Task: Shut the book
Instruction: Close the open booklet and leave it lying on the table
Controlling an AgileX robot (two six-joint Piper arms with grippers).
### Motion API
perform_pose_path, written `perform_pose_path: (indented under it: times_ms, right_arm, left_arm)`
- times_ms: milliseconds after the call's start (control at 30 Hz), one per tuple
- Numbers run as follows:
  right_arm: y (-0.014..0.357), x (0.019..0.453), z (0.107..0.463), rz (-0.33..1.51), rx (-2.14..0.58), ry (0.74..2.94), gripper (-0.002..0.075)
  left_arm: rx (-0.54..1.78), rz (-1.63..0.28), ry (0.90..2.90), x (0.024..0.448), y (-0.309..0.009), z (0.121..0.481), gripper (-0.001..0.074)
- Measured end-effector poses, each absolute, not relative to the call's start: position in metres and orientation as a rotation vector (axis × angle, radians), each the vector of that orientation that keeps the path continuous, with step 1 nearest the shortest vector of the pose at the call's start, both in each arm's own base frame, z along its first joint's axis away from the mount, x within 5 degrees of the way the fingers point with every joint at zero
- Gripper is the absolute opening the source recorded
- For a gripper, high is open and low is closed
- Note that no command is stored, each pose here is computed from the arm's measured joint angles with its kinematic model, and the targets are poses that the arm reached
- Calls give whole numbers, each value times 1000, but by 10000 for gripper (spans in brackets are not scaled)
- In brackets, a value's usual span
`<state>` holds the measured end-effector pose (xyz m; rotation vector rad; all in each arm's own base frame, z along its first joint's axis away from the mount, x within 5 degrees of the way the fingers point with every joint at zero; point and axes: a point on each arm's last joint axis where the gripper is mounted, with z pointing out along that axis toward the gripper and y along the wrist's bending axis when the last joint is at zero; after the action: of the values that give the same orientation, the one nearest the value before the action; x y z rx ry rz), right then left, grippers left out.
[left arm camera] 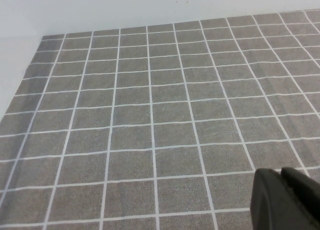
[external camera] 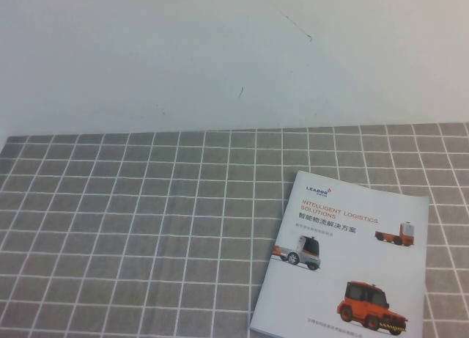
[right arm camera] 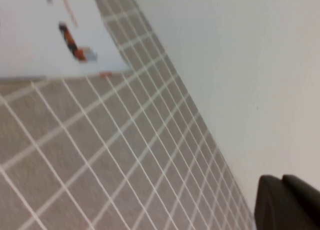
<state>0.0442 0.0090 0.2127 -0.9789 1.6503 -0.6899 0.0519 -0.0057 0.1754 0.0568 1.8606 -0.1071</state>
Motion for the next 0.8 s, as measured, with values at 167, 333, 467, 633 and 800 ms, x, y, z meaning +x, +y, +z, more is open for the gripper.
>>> perform_pose_path:
  times_ms: [167,333,467,633,800]
  right_arm:
    - [9,46,212,-691,-938,1624,-3]
    - [8,47,216,-643,-811,1606,-3]
    - [-2,49,212,-563,-515,1692,-3]
    - [-9,53,183,-398,-223,1803,-3]
    - [-8,51,170,-299,-141,1904,-3]
  left_arm:
    - [57,-107,1861,52,-6,175,-4]
    - [57,-107,1861,52,-6,175,-4]
    - [57,-107,1861,52,-6,175,-4]
    - [57,-107,1861,52,-6,175,-4]
    - [57,-107,1861,52,-6,175,-4]
